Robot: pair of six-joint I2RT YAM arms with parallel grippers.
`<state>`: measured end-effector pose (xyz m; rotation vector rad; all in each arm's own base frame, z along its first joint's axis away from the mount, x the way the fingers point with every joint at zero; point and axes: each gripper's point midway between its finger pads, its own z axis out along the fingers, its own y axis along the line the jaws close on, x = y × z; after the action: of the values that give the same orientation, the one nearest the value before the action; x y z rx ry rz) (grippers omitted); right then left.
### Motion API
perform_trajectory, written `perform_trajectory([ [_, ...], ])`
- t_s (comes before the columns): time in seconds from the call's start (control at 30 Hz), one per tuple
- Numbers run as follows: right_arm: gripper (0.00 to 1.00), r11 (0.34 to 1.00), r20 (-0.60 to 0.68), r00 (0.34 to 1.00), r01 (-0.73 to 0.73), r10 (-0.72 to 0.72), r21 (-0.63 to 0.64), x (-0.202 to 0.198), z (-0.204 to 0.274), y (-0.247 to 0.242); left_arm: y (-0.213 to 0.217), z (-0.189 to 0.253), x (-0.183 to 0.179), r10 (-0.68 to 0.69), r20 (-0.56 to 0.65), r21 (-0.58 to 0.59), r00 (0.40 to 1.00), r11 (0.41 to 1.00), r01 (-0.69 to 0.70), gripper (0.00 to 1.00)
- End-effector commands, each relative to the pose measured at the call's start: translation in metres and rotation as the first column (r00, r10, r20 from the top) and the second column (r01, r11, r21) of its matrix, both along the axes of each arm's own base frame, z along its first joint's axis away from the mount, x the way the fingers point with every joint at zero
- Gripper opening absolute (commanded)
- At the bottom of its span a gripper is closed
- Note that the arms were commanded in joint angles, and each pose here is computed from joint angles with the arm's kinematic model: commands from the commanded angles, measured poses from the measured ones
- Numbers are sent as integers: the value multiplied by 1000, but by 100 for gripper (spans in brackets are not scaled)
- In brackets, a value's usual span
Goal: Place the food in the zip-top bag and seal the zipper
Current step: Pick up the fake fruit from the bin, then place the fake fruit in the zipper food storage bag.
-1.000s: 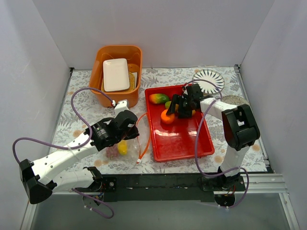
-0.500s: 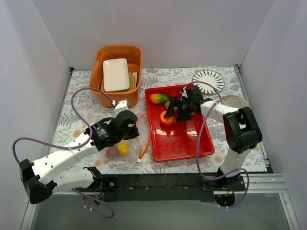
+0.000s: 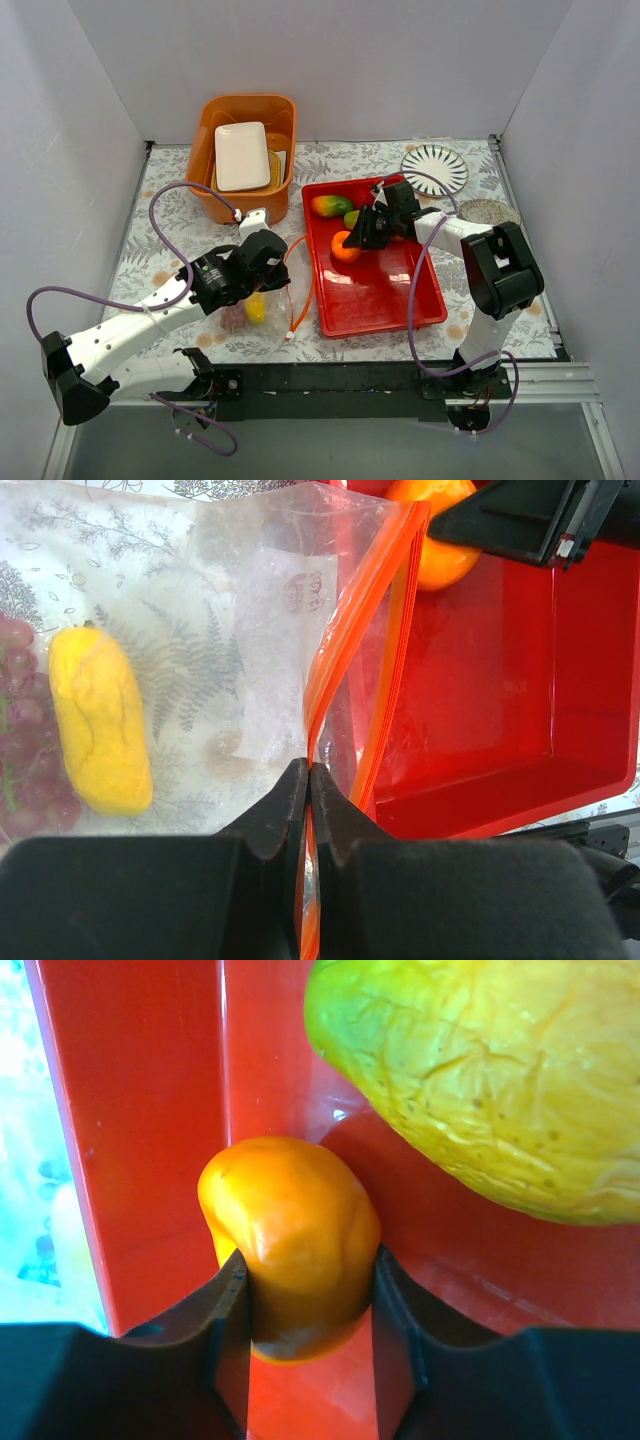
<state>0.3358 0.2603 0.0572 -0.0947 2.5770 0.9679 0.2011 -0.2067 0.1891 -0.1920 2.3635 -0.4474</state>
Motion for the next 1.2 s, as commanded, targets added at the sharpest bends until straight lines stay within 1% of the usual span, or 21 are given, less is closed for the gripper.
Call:
perform_trajectory([
  [0.0, 26, 1000, 33, 999, -4, 4, 16, -7, 7, -2, 2, 9, 4, 11, 27, -12, 1000, 1000, -10, 0],
  [0.07, 23, 1000, 57, 998, -2, 0, 26, -9, 16, -4, 2, 10, 4, 10, 28, -15, 1000, 1000, -9, 0],
  [0.2, 22, 1000, 73, 997, 6, -8, 27, -20, 25, -10, 1, 9, 4, 3, 28, -11, 1000, 1000, -2, 0],
  [0.33, 22, 999, 102, 995, 3, -8, 46, -33, 45, -13, -1, 9, 6, 1, 29, -11, 1000, 1000, -1, 0],
  [0.43, 23, 996, 119, 993, -5, -5, 90, -45, 61, -10, -1, 8, 6, 3, 28, -11, 1000, 1000, -3, 0],
  [0.53, 24, 988, 167, 986, -39, 13, 151, -59, 86, 4, -1, 7, 7, 3, 30, -10, 1000, 1000, -3, 0],
  [0.8, 27, 983, 293, 955, -91, 41, 158, -91, 140, 40, -5, 6, 11, -1, 27, -5, 1000, 1000, 1, 0],
  [0.93, 27, 984, 324, 945, -104, 52, 146, -102, 149, 50, -7, 7, 12, -2, 31, -8, 1000, 1000, 2, 0],
  [1.17, 27, 982, 315, 944, -143, 98, 126, -115, 142, 67, -5, 7, 11, 3, 30, -12, 1000, 1000, -3, 0],
])
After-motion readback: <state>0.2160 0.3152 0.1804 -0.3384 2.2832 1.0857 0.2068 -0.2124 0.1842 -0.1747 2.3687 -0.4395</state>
